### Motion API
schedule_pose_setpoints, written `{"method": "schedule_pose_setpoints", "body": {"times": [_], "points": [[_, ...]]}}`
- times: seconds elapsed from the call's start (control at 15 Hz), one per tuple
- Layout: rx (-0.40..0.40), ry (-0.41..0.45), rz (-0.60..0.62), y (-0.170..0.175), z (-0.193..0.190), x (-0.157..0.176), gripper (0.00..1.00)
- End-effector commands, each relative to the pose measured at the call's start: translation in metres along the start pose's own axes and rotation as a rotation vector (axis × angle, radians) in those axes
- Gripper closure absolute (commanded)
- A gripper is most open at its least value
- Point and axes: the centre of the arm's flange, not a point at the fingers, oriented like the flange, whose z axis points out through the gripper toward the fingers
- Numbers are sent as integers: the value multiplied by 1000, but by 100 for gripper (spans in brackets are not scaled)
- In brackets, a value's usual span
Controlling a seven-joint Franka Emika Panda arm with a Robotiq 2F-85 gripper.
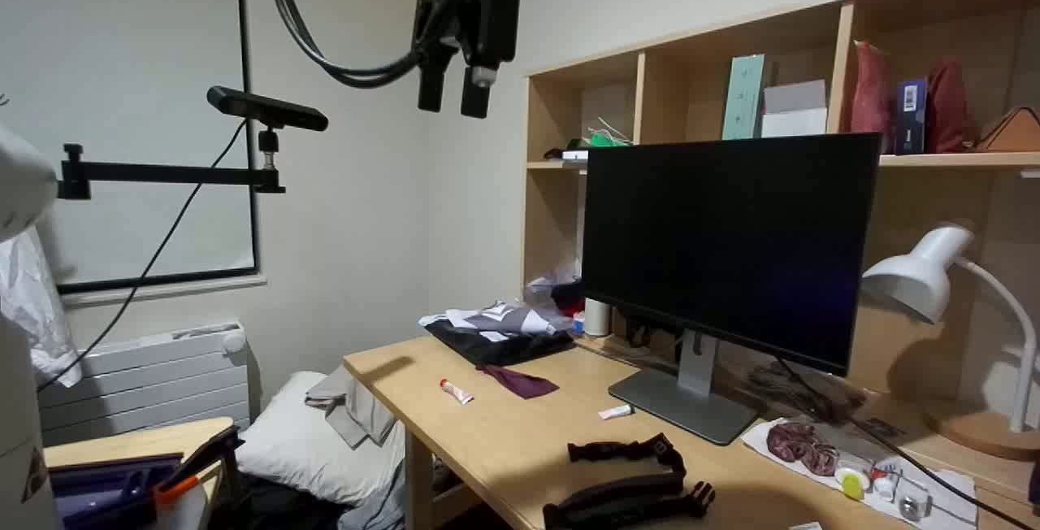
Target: Put the black object on the left side of the table
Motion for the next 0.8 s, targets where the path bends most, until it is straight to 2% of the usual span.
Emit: {"method": "schedule_pose_setpoints", "body": {"times": [0.0,0.2,0.4,0.73], "points": [[0,0,0,0,0,0,0],[0,0,0,0,0,0,0],[-28,-1,10,-14,22,24,0],[-100,-7,32,-16,116,94,0]]}}
